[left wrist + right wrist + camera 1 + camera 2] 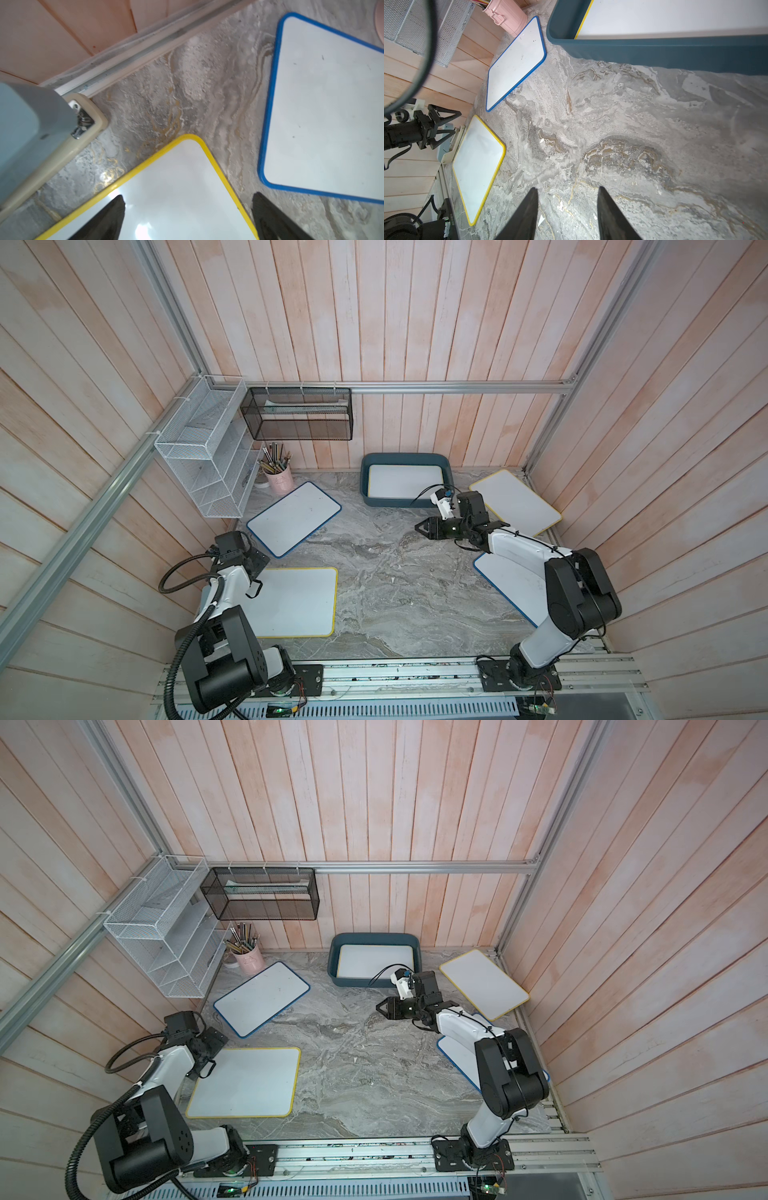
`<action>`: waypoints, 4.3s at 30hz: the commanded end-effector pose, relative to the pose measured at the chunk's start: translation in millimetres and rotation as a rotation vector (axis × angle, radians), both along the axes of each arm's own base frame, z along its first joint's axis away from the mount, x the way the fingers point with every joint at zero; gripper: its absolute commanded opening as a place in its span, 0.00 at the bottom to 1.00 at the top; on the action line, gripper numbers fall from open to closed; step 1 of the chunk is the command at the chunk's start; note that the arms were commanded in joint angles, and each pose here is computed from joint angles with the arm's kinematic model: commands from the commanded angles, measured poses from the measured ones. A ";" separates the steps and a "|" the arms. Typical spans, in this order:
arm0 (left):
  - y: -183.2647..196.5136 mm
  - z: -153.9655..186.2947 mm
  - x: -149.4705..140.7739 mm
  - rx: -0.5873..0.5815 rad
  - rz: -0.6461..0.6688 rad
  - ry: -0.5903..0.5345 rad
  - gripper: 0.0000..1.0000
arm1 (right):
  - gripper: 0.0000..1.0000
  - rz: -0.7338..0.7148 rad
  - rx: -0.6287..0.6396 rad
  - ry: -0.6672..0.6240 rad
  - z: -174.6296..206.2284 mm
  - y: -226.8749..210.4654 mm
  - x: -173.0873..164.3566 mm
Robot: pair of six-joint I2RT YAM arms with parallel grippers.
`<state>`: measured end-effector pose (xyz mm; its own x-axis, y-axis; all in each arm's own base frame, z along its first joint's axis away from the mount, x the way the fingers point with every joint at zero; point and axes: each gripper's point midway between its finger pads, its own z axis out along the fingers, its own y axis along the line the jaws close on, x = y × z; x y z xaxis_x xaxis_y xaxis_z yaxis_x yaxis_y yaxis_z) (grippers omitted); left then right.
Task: Put the whiteboard into the storage box
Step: Move the whiteboard to the center of the board.
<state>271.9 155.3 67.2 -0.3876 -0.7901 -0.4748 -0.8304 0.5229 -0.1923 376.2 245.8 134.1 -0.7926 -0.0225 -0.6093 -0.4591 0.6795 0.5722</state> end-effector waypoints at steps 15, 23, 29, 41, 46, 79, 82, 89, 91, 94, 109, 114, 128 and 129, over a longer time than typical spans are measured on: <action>7.9 -59.6 -22.5 -0.129 0.087 0.095 0.96 | 0.48 -0.006 -0.005 -0.044 15.4 -5.7 -4.2; -13.8 -62.6 -21.8 -0.234 0.052 0.017 0.87 | 0.47 -0.011 -0.006 -0.055 17.8 -7.0 -2.7; -51.3 -66.6 -38.0 -0.343 0.020 -0.017 0.84 | 0.47 -0.031 -0.009 -0.067 22.1 -13.2 1.3; -150.5 -83.2 -47.0 -0.524 -0.110 0.006 0.79 | 0.48 0.012 0.040 0.025 10.8 -8.6 -17.3; -150.7 -82.8 -52.5 -0.487 -0.118 0.018 0.79 | 0.48 0.097 0.039 0.164 -9.5 11.7 -78.8; -146.3 -85.1 -46.1 -0.440 -0.186 0.037 0.79 | 0.48 0.291 0.041 0.496 -99.8 140.6 -186.2; -151.3 -87.1 -46.6 -0.461 -0.200 0.020 0.79 | 0.48 0.271 0.113 0.467 -88.8 146.8 -153.5; -157.9 -79.2 -47.9 -0.488 -0.209 -0.019 0.79 | 0.48 0.287 0.133 0.327 -54.2 168.8 -68.8; -161.5 -75.8 -47.0 -0.506 -0.210 -0.043 0.78 | 0.48 0.272 0.139 0.311 -50.4 166.4 -48.8; -170.6 -74.0 -46.2 -0.541 -0.234 -0.052 0.76 | 0.48 0.230 0.139 0.291 -48.0 150.9 -28.1; -273.8 -72.3 -43.8 -0.617 -0.477 0.085 0.73 | 0.48 -0.016 0.021 0.313 -64.3 5.4 -36.5; -321.3 -62.8 -43.9 -0.615 -0.559 0.080 0.73 | 0.48 -0.003 0.003 0.334 -44.1 -12.2 -59.2; -309.6 18.9 46.7 -0.106 -0.832 -0.079 0.73 | 0.49 0.001 -0.079 0.549 -51.9 -37.4 -179.5; -316.5 23.1 60.1 -0.119 -0.878 -0.113 0.73 | 0.48 0.004 -0.067 0.571 -56.9 -35.1 -187.8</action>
<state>304.4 -171.9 82.0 -0.8393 -0.4106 -0.3565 -0.2378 0.8667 -0.4385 215.9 209.9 89.4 -0.9786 -0.0634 -0.1956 -0.1807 0.7189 0.6712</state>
